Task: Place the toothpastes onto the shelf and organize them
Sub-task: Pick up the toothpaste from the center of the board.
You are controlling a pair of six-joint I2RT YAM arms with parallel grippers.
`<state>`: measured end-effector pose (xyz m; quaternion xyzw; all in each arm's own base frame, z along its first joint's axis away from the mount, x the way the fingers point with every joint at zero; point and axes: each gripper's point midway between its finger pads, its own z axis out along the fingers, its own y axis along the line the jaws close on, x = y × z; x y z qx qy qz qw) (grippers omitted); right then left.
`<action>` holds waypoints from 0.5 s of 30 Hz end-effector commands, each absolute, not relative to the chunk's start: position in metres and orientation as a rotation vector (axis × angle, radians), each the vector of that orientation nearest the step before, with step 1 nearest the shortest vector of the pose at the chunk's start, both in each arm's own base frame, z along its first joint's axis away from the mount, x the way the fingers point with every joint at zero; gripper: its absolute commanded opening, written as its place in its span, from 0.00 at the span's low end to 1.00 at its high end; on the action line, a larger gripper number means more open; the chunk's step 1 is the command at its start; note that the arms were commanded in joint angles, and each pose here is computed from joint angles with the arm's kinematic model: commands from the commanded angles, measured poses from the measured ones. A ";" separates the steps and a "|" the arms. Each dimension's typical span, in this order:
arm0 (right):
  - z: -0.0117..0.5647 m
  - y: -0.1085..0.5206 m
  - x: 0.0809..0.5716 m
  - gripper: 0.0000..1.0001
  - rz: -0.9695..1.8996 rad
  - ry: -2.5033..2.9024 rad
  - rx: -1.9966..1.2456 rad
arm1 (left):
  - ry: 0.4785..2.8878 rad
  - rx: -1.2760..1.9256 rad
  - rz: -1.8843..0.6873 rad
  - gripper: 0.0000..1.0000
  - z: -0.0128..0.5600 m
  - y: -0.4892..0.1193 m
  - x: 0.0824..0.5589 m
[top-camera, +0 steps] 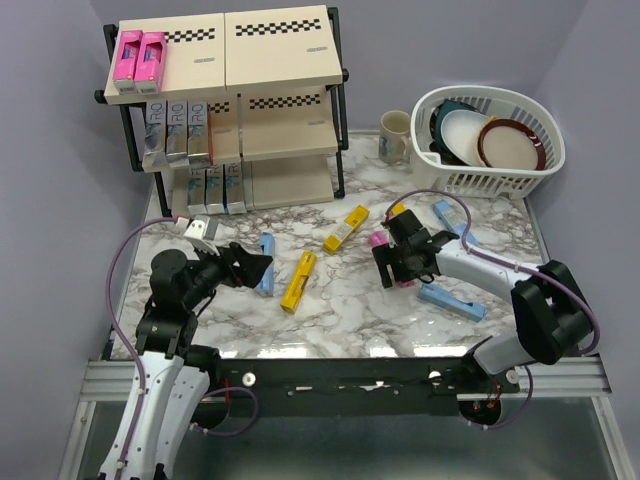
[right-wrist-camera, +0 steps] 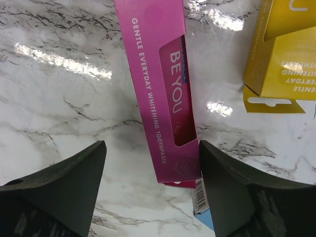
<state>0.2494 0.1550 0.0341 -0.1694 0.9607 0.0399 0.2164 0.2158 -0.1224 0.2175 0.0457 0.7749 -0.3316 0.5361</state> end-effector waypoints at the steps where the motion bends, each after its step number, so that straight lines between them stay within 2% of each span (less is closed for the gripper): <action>1: 0.032 0.165 0.247 0.81 0.185 2.699 -0.492 | 1.771 0.146 -0.765 0.99 0.235 -0.123 0.218; 7: 0.021 0.166 0.239 0.66 0.196 2.766 -0.466 | 1.789 0.137 -0.754 0.99 0.230 -0.122 0.217; 9: 0.017 0.170 0.232 0.64 0.238 2.793 -0.464 | 1.792 0.133 -0.750 0.99 0.229 -0.121 0.218; 12: 0.009 0.167 0.228 0.58 0.218 2.826 -0.440 | 1.798 0.123 -0.737 0.99 0.228 -0.119 0.219; 13: 0.008 0.167 0.228 0.53 0.214 2.830 -0.432 | 1.799 0.123 -0.732 0.99 0.228 -0.119 0.220; 15: 0.005 0.164 0.227 0.51 0.189 2.841 -0.419 | 1.803 0.117 -0.727 0.99 0.227 -0.118 0.221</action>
